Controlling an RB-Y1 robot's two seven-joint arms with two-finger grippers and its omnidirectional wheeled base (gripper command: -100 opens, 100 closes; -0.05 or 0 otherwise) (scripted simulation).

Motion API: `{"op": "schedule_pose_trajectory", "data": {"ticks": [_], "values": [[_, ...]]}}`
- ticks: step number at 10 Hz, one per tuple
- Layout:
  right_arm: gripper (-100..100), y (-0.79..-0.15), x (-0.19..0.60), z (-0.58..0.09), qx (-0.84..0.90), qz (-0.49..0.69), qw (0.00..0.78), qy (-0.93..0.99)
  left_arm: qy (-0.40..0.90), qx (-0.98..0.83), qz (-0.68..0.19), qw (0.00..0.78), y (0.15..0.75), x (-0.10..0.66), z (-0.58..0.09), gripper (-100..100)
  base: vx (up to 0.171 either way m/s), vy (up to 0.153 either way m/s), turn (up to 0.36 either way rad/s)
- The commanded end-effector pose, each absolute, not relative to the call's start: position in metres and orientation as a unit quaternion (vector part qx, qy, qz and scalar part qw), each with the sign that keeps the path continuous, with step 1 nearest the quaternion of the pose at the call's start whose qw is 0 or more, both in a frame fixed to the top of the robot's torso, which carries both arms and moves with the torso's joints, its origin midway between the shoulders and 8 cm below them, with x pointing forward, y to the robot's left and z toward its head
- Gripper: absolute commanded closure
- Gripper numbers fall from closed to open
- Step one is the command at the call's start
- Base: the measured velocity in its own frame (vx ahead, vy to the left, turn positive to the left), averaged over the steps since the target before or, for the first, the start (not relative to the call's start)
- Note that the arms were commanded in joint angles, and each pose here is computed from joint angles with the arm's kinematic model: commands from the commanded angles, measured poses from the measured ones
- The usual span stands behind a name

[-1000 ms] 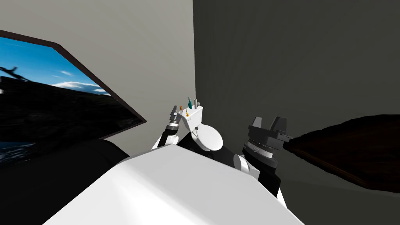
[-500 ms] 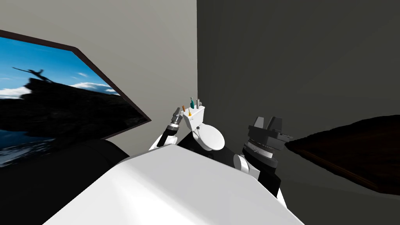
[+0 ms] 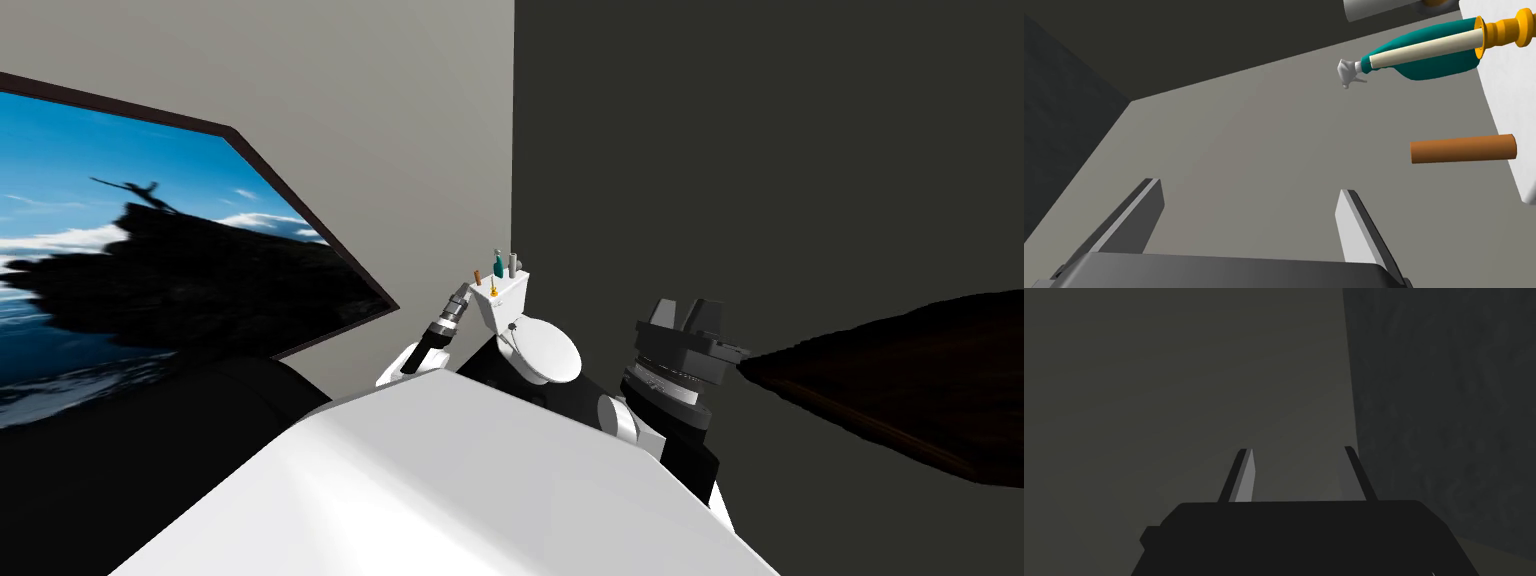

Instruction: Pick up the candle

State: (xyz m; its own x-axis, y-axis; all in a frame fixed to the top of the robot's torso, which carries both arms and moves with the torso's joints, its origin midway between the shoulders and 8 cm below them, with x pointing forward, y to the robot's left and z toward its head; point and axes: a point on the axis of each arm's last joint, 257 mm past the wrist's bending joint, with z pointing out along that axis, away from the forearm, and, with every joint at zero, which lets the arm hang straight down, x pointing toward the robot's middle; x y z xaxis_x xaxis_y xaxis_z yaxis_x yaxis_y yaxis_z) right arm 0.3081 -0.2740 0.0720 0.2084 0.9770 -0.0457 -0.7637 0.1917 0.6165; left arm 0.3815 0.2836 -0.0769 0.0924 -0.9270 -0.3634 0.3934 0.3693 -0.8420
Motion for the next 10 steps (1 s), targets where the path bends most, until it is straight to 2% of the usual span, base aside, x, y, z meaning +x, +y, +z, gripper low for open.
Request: {"op": "schedule_pose_trajectory", "data": {"ticks": [1, 6, 10], "values": [[0, -0.274, 0.308, 0.072, 0.240, 0.589, 0.739, 0.222, 0.500, -0.270, -0.458, 0.684, 0.285, 0.384, -0.095, -100, -0.010, 0.101, -0.080], [0, -0.274, 0.308, 0.072, 0.240, 0.589, 0.739, 0.222, 0.593, -0.210, -0.370, 0.683, 0.292, 0.391, -0.149, -100, 0.005, 0.060, -0.100], [0, -0.274, 0.308, 0.072, 0.240, 0.589, 0.739, 0.222, 0.641, -0.165, -0.316, 0.680, 0.300, 0.394, -0.177, -100, 0.056, 0.035, -0.137]]}}
